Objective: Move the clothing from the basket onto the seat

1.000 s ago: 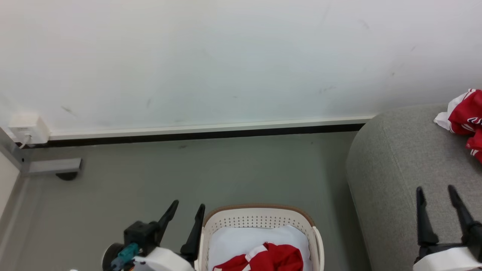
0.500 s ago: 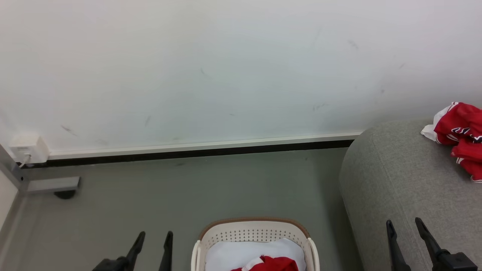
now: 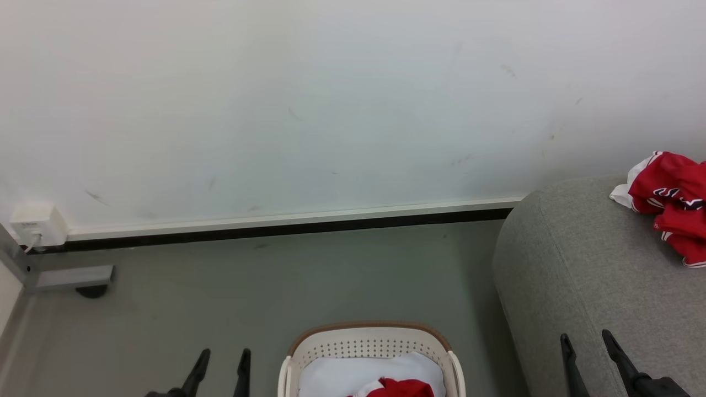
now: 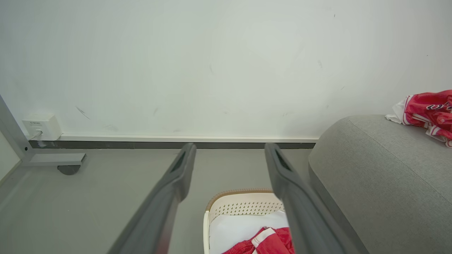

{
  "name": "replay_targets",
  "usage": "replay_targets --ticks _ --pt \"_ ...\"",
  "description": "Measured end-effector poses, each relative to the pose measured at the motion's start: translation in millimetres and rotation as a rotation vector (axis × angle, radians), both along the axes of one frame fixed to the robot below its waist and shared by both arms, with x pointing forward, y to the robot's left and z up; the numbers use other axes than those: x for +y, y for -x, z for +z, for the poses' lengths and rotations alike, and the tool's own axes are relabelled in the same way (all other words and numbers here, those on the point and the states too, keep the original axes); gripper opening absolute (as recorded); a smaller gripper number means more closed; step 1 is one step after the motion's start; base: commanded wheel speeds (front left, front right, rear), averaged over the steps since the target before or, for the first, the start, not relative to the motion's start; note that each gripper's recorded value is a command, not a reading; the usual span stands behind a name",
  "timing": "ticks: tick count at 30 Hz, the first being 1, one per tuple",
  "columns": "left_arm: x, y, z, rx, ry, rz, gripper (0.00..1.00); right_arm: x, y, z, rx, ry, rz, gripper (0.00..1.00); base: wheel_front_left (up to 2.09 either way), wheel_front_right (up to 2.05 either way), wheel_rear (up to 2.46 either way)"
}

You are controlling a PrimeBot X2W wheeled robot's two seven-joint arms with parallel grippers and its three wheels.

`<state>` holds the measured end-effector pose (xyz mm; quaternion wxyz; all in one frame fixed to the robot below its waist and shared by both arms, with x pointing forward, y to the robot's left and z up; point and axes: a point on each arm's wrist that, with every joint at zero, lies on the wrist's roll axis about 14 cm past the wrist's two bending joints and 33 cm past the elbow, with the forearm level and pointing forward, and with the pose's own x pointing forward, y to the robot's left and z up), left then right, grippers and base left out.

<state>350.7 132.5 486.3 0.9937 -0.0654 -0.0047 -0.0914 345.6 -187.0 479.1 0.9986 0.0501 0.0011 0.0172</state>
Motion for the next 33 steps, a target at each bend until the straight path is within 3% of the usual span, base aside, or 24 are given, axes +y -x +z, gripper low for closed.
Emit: replay_targets --ticks 22,33 --pt "-4 -6 -12 0.036 0.006 -0.012 1.0 -8 -5 -1 0.005 -0.005 -0.025 1.0 0.0 0.0 0.0" --pt "-65 -44 -33 0.089 -0.026 -0.205 1.0 -32 -29 12 -0.029 0.024 -0.089 1.0 0.0 0.0 0.0"
